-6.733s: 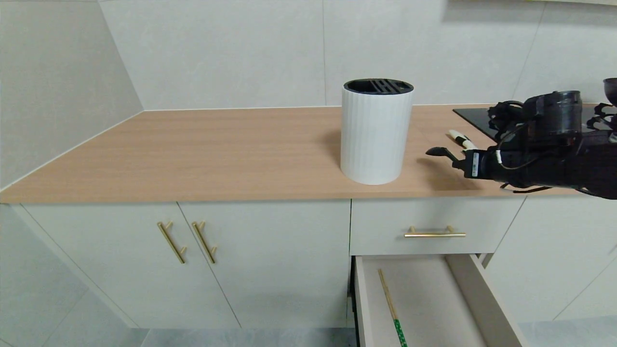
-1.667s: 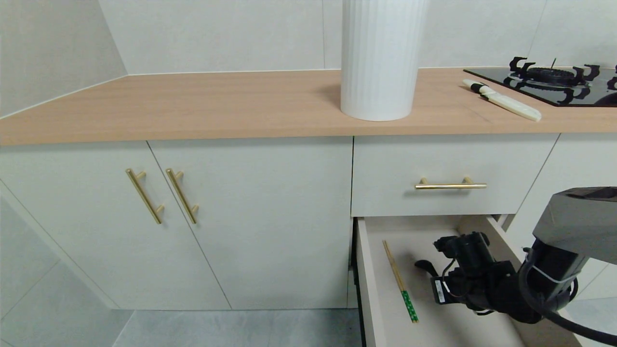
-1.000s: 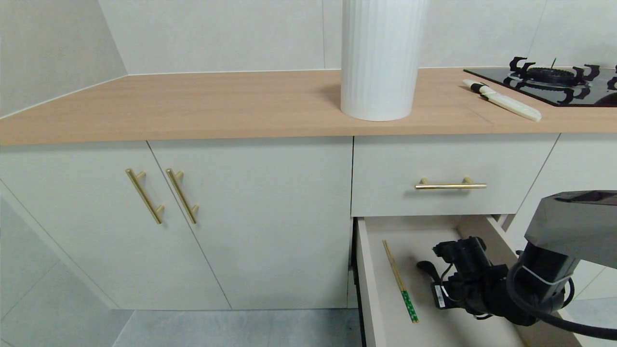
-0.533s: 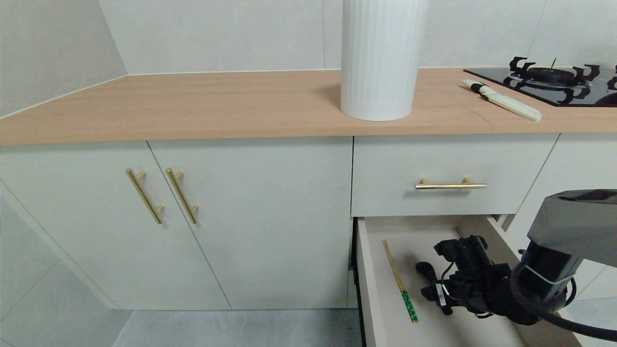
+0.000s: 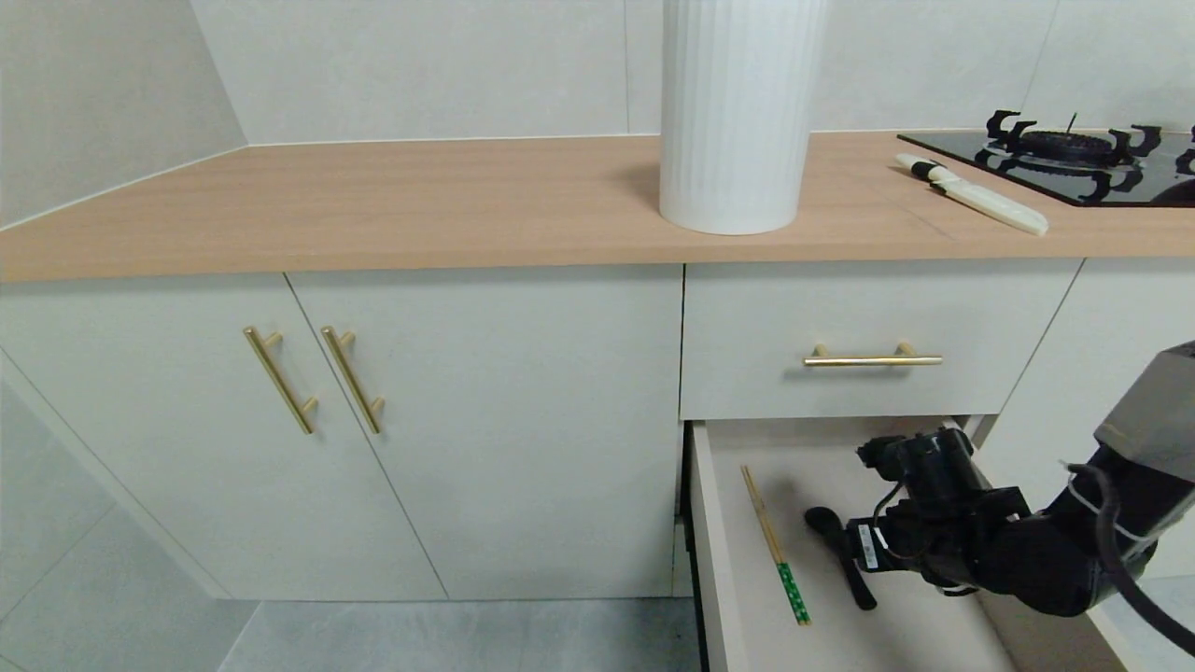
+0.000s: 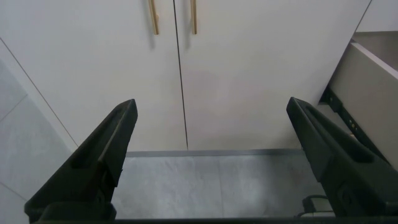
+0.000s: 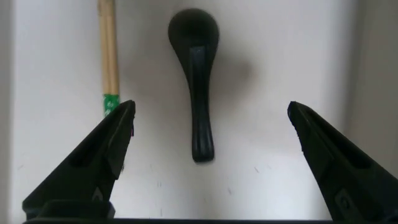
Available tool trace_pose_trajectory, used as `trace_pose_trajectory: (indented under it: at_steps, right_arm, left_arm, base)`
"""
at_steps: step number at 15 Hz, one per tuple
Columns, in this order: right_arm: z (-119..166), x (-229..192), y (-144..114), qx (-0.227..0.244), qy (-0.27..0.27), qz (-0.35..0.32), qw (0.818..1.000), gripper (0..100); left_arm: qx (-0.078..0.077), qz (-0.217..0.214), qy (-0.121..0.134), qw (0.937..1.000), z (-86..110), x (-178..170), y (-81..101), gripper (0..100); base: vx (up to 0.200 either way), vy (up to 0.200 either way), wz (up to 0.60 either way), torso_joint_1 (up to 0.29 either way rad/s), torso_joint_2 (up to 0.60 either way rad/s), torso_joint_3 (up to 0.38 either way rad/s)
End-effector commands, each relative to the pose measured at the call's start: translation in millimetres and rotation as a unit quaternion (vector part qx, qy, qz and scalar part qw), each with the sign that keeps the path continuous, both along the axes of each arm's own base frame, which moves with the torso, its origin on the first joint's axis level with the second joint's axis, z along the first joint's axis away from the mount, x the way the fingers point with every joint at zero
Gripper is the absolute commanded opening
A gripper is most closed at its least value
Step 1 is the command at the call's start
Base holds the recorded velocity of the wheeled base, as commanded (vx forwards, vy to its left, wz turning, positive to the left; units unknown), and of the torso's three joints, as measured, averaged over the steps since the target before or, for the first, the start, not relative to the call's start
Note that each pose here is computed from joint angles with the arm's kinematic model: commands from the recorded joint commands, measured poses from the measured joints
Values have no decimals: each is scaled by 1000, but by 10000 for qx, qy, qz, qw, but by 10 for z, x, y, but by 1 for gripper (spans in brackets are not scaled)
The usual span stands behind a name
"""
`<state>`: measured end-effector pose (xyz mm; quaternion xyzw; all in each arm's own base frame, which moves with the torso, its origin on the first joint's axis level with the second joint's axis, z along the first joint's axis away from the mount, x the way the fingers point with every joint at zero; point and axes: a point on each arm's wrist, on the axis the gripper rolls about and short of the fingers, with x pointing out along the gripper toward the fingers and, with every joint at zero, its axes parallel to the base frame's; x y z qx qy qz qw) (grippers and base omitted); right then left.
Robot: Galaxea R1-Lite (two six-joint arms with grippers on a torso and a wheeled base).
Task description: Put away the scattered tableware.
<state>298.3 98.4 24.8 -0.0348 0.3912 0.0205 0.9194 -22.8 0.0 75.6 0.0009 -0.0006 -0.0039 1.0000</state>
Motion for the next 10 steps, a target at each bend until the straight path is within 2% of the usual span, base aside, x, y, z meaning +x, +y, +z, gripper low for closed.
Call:
trace_pose_trajectory:
  at_steps: [1,4,10]
  right_arm:
    - [387,-97,-23,141,-378,28,9992,100]
    - [577,-162,-44,209,-508,50,9985,100]
    - [724,-263,-8,211,-481,181,9985,100]
  left_arm:
    - [-1,1,6,10000,1,1,0,100]
    - [-1,-7,6,10000,1,1,0,100]
    - [-1,-7,6,10000,1,1,0,100]
  base:
    - [0,0,0,0,0,0]
    - [0,0,0,0,0,0]
    - [-200,0,0,2,4,1]
